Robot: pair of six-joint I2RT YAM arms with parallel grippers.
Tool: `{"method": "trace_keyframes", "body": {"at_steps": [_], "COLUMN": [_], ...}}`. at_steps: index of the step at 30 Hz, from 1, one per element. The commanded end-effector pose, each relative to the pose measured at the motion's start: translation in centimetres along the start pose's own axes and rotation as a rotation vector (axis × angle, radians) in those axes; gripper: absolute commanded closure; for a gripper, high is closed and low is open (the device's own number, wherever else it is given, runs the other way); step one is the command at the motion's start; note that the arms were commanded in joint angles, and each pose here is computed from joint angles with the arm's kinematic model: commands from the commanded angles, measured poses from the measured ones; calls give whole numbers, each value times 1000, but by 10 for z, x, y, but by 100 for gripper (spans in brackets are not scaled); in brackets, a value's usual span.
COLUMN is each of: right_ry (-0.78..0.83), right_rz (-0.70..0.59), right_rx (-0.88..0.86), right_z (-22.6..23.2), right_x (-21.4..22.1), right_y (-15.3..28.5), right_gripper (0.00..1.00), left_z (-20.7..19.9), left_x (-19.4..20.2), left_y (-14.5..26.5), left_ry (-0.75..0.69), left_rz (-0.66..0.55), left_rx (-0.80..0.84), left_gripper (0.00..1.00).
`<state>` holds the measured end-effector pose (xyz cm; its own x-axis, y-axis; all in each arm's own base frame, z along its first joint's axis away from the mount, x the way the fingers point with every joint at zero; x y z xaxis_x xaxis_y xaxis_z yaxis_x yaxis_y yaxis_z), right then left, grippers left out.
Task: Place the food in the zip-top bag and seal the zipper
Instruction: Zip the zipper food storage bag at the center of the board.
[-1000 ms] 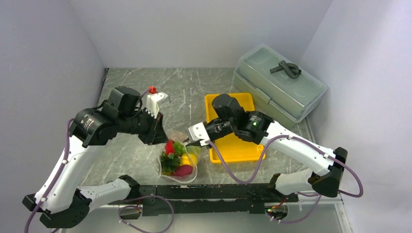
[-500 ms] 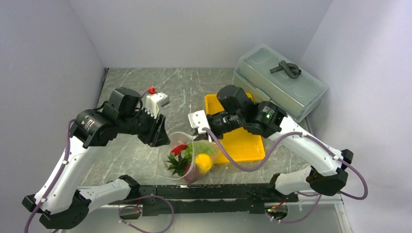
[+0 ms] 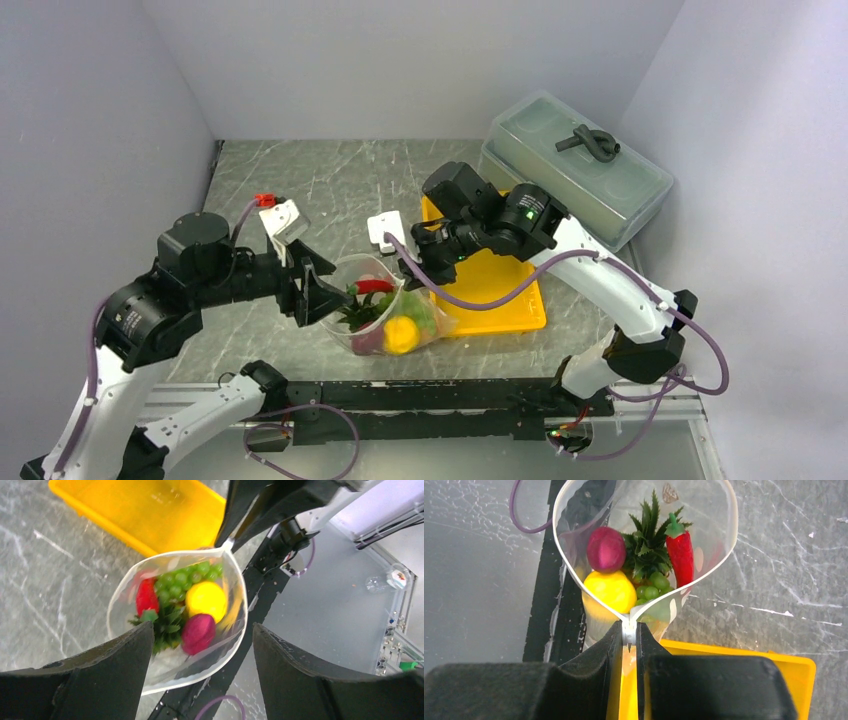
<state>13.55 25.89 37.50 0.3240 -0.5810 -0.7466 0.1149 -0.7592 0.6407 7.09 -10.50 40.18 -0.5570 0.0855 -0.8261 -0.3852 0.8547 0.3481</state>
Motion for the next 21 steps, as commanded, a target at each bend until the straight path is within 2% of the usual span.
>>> {"method": "trace_keyframes", "body": {"at_steps": [1, 9, 10, 11, 21], "right_ry": [-27, -48, -54, -62, -88], "right_rz": [-51, -114, -118, -123, -184], "right_rx": [17, -50, -57, -63, -118], "right_z": [2, 7, 8, 8, 15], "right_x": [-17, -26, -27, -29, -35], "right_y": [16, 16, 17, 17, 18], "right_gripper": [100, 100, 100, 100, 100], "left_z": [-7, -2, -2, -1, 0], "left_x": [-9, -10, -11, -11, -20], "left_y": [-8, -19, -21, -24, -53], "left_ry": [-102, -190, -201, -209, -261], "left_rz": [-120, -201, -208, -210, -187], "left_rx": [140, 191, 205, 222, 400], "left_gripper": [22, 15, 5, 1, 0]}}
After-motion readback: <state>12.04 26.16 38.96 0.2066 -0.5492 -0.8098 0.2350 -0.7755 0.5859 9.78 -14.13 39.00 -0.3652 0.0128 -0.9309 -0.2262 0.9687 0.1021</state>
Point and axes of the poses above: each gripper's point midway between its finger pads, its own y axis back along the fingers, its own z axis along the line the jaws close on, x = y × z, the point moved 9 cm from there along y, back along the fingers, and after that the axes turned 9 degrees about y, right-handed, at the moved point
